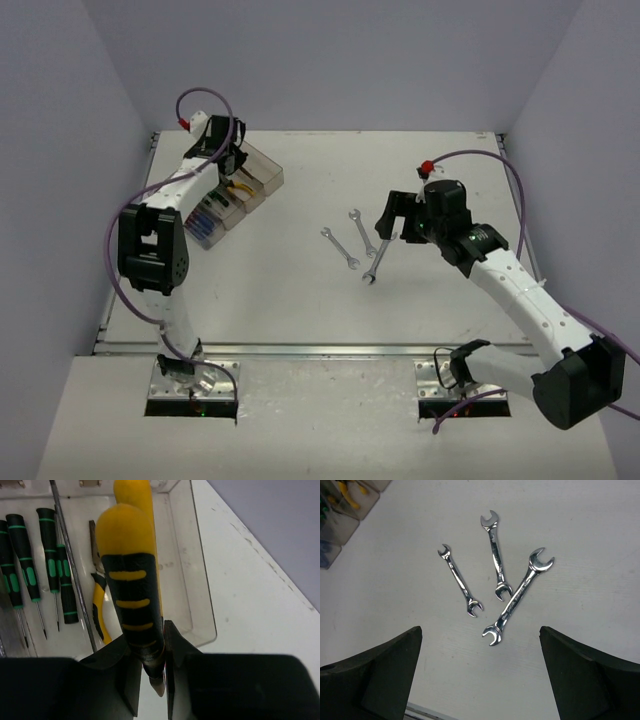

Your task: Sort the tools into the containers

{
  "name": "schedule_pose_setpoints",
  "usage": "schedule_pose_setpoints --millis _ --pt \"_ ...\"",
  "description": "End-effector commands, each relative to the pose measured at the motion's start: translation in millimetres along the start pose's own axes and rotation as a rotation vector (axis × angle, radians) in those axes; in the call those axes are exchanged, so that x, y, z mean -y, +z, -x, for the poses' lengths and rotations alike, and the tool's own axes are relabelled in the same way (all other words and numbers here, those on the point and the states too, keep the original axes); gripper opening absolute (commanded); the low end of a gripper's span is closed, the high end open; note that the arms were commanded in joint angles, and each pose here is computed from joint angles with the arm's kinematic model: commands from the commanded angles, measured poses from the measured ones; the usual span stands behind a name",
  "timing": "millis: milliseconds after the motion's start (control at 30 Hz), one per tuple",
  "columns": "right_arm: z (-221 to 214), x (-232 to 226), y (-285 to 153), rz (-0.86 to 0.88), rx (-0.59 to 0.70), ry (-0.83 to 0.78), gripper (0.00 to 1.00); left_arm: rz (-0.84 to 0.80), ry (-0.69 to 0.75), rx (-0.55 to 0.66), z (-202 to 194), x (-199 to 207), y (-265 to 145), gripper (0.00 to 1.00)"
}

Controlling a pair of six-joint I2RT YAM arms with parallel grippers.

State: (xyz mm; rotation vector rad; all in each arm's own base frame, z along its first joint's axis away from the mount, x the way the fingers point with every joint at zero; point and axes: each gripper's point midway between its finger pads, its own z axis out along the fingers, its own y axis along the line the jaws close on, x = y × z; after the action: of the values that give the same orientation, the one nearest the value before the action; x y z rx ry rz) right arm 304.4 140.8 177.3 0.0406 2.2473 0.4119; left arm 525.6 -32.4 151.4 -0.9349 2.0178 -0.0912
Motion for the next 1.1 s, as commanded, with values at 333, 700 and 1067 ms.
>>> schedule_pose_setpoints --millis 333,700,1067 --pt "-11 7 0 0.013 -0.010 -0.053 0.99 0.199 0.006 0.037 24 -22 56 0.00" --pt "-16 3 3 0.044 -0.019 -0.047 0.99 0.175 0.011 0.037 24 -17 66 0.63" --pt "-24 15 18 -0.028 -0.053 -0.023 0.99 -0.163 -0.013 0.065 78 43 -42 1.00"
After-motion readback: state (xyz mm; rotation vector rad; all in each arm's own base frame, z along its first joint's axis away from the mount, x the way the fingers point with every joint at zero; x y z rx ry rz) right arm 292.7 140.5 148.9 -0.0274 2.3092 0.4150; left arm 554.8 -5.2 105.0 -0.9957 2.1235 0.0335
